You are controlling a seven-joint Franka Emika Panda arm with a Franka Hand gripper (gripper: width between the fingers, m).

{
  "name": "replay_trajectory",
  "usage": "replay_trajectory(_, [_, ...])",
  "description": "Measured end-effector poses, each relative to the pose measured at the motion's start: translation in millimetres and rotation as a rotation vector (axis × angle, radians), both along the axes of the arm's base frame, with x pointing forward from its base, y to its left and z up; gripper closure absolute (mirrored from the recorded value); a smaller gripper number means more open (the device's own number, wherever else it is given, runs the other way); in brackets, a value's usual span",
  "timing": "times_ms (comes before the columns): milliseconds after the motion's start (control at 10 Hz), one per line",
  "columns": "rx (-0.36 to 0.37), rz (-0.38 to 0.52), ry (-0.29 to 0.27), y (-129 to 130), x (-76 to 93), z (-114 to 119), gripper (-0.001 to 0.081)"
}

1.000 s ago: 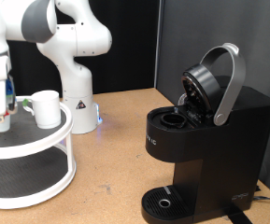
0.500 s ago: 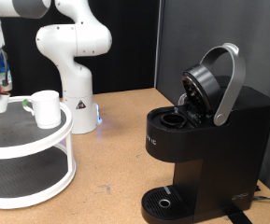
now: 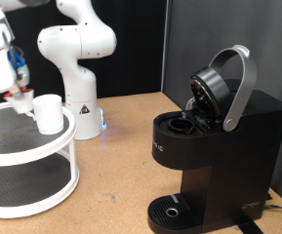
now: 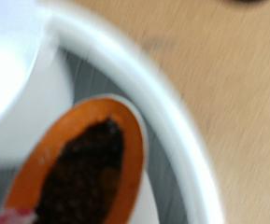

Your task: Make a cup of coffee with the keurig machine

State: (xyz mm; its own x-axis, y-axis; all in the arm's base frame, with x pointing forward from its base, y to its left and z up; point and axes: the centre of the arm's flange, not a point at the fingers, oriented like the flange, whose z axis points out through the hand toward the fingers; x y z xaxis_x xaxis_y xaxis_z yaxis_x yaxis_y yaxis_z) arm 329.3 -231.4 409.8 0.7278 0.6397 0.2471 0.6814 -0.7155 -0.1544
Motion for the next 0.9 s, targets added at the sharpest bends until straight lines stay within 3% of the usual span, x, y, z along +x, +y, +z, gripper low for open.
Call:
replay_trajectory(200, [0.144, 0.003, -0.036, 19.5, 18.1, 22.0, 0.071])
replay_trajectory(400, [0.2, -0.022, -0.07, 32.0, 31.7, 35.0, 0.071])
replay_trajectory(600, [0.21, -0.021, -0.061, 34.0, 31.3, 32.6, 0.071])
replay_trajectory(900, [0.349, -0.014, -0.07, 62.6, 49.5, 39.9, 0.071])
